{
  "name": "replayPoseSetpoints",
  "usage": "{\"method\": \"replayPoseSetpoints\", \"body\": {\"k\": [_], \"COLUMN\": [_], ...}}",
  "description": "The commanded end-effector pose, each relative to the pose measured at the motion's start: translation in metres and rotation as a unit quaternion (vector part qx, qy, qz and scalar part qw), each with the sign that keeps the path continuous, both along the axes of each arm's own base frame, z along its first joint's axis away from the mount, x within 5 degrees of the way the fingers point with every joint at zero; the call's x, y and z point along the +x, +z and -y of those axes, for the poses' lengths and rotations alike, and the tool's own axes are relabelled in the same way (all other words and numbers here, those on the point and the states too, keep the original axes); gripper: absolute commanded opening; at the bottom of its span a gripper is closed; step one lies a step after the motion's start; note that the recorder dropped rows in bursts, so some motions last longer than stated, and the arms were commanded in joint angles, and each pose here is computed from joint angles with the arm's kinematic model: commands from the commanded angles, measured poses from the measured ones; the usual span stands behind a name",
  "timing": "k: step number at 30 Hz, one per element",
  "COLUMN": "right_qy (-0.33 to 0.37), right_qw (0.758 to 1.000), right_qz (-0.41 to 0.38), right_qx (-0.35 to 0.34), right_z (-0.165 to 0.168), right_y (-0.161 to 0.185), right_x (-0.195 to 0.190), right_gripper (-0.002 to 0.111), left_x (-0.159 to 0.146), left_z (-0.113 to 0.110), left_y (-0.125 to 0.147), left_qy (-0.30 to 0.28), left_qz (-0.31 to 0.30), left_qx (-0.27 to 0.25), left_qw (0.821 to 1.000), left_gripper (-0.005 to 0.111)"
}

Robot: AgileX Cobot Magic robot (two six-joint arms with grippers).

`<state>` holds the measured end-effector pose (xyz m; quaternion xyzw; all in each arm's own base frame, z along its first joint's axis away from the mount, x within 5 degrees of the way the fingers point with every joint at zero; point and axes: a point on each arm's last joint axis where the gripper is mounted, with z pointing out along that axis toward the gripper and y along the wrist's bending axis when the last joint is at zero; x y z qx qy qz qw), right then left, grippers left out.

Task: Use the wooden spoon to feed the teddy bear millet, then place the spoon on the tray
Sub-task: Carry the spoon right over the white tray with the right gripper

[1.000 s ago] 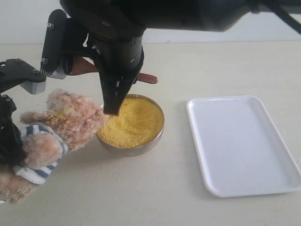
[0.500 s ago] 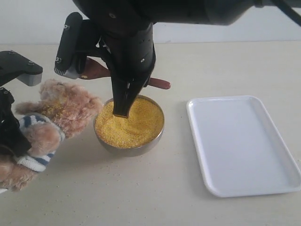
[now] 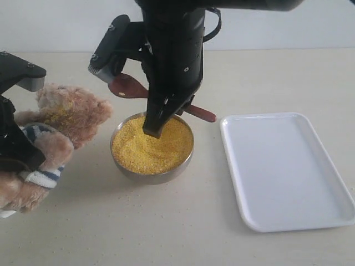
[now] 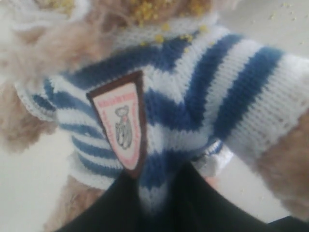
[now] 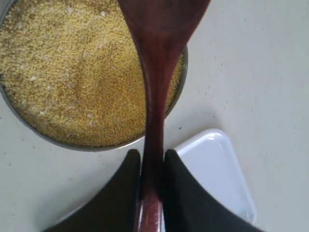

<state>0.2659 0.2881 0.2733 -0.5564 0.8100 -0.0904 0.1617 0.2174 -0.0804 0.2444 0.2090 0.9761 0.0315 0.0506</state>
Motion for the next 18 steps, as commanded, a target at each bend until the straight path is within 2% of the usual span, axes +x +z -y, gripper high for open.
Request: {"method": "replayPoseSetpoints", "body": {"k": [1,10,18], "right_qy": [-0.014,-0.064,-0.109], "right_qw": [1.000,0.996,0.991], "right_qz": [-0.006,-0.045,-0.069], "right_qx": [0.011,0.040,0.040], "right_z": [0.006,0.022,0.044], "right_y": [0.006,0.005,0.003], "right_x": [0.002,0.016,0.031], "right_gripper": [0.000,0.000,0.000], "left_x": [0.003,0.012,0.016], "left_z": [0.001,-0.025,-0.036], "left_y": [0.004,0.004,0.004], "left_qy": [0.026,0.100,0.102], "left_qz": [0.026,0.035,0.027], "left_qx": [-0.008,0.001,-0.045], "left_qw": [0.999,0.994,0.993], "left_gripper": [0.004,0.004,0.004]}}
